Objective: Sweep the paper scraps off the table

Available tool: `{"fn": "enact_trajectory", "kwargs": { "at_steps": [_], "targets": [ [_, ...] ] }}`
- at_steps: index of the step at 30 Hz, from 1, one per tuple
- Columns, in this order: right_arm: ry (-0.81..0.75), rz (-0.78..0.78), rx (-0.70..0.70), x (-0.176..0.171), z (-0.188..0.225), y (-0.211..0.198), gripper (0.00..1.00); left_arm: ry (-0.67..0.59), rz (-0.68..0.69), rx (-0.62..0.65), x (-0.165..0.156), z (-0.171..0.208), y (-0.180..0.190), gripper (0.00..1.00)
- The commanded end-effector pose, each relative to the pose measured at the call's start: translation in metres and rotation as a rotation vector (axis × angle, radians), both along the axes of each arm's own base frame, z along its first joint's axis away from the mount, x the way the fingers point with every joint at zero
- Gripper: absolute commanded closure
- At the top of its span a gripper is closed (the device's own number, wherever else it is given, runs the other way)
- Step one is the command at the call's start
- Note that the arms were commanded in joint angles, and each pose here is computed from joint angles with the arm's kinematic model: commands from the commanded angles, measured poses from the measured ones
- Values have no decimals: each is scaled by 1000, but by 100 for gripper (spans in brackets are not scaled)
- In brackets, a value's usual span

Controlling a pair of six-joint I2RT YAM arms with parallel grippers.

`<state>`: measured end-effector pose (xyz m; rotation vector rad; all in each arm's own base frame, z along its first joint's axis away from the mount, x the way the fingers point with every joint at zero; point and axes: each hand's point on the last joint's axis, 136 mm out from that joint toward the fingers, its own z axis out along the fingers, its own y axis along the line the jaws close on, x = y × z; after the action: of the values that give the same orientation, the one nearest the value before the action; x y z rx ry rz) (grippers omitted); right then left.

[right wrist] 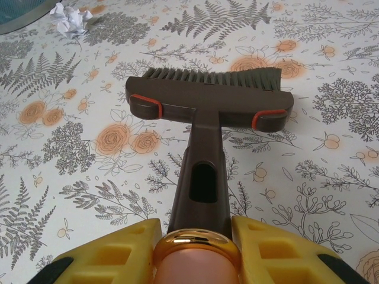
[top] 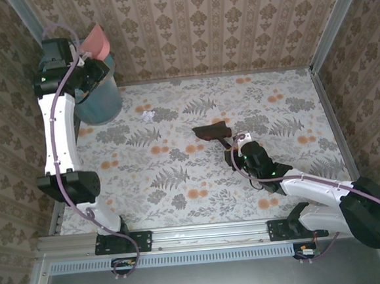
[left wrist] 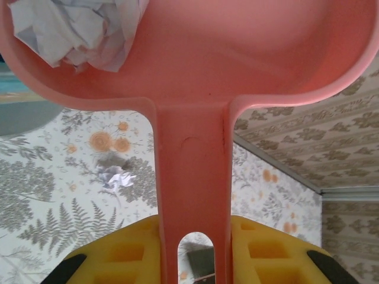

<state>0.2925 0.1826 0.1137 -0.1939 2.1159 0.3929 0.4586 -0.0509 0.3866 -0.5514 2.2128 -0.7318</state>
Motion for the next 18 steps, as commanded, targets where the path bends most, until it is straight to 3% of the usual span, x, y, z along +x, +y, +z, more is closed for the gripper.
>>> {"fn": "enact_trajectory", "kwargs": {
  "at_steps": [1,10,18],
  "targets": [
    [29,32,-29,-4,-4,5,100,-12,-15,-139,10,16,-5,100],
    [24,29,-45,-3,-4,3,100,-34,38,-334,53,20,13,100],
    [22,26,-53,-3,-4,2,100,-45,36,-434,76,19,22,100]
  ]
}}
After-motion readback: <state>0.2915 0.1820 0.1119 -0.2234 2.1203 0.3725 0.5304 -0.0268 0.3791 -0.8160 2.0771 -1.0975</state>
